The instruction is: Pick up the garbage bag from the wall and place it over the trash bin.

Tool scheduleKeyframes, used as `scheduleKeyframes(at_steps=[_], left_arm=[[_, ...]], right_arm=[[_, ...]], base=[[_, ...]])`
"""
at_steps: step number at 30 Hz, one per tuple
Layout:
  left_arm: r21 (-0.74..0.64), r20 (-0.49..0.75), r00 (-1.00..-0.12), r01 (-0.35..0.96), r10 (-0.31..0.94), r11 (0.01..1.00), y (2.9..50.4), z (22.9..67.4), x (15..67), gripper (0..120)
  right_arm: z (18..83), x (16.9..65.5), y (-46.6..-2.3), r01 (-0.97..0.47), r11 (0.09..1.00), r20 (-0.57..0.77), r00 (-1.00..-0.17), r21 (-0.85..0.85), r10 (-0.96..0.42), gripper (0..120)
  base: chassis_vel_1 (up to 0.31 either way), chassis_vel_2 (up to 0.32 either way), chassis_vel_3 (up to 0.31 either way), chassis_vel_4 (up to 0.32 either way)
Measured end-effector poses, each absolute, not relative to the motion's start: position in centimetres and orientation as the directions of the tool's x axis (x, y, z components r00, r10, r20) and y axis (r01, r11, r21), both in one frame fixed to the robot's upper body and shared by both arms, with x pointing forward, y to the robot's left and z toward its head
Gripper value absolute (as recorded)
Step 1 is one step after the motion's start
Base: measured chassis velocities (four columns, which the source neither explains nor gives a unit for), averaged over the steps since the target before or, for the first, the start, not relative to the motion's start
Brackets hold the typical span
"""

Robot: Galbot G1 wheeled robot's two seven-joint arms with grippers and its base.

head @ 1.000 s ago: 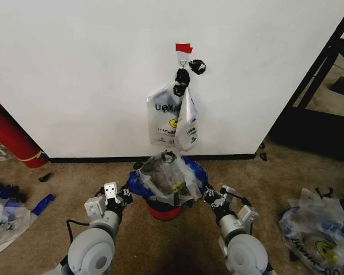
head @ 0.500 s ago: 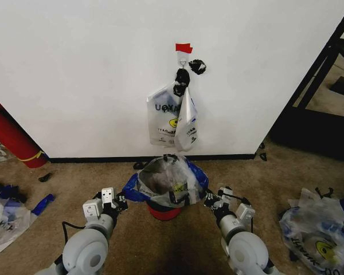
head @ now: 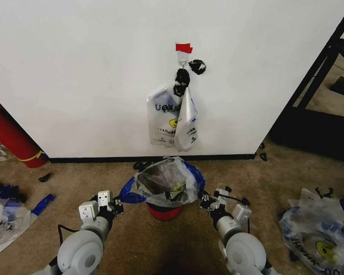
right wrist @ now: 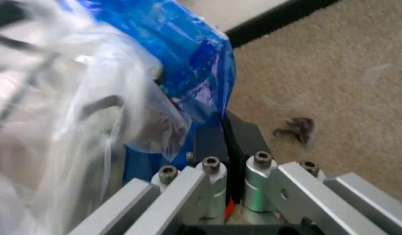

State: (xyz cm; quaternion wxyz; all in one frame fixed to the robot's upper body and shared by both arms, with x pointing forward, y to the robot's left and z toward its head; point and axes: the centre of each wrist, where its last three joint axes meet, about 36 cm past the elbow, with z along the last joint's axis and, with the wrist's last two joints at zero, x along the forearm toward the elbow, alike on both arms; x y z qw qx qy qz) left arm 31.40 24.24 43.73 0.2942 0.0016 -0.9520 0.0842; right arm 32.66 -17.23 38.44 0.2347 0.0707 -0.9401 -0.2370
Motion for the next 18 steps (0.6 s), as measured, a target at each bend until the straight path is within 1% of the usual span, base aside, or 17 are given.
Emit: scheduleKeyframes(at_steps=[5, 9, 18], left_arm=[[-0.149, 0.575, -0.817, -0.046, 0.048, 0.988, 24.2, 43.0, 31.2, 0], [-0.123, 0.602, -0.798, -0.047, 0.037, 0.991, 24.3, 41.4, 31.8, 0], [-0.096, 0.620, -0.783, -0.025, 0.040, 0.995, 23.6, 39.3, 32.8, 0]], right_arm=[[37.8, 33.0, -17.4, -0.008, 0.884, 0.421, -0.877, 0.468, -0.231, 0], [36.7, 34.1, -17.8, 0.012, 0.891, 0.439, -0.873, 0.453, -0.212, 0], [36.3, 36.1, -17.6, 0.012, 0.889, 0.436, -0.875, 0.457, -0.212, 0]], base=[[0.000, 0.000, 0.000, 0.000], [0.000, 0.000, 0.000, 0.000], [0.000, 0.000, 0.000, 0.000]])
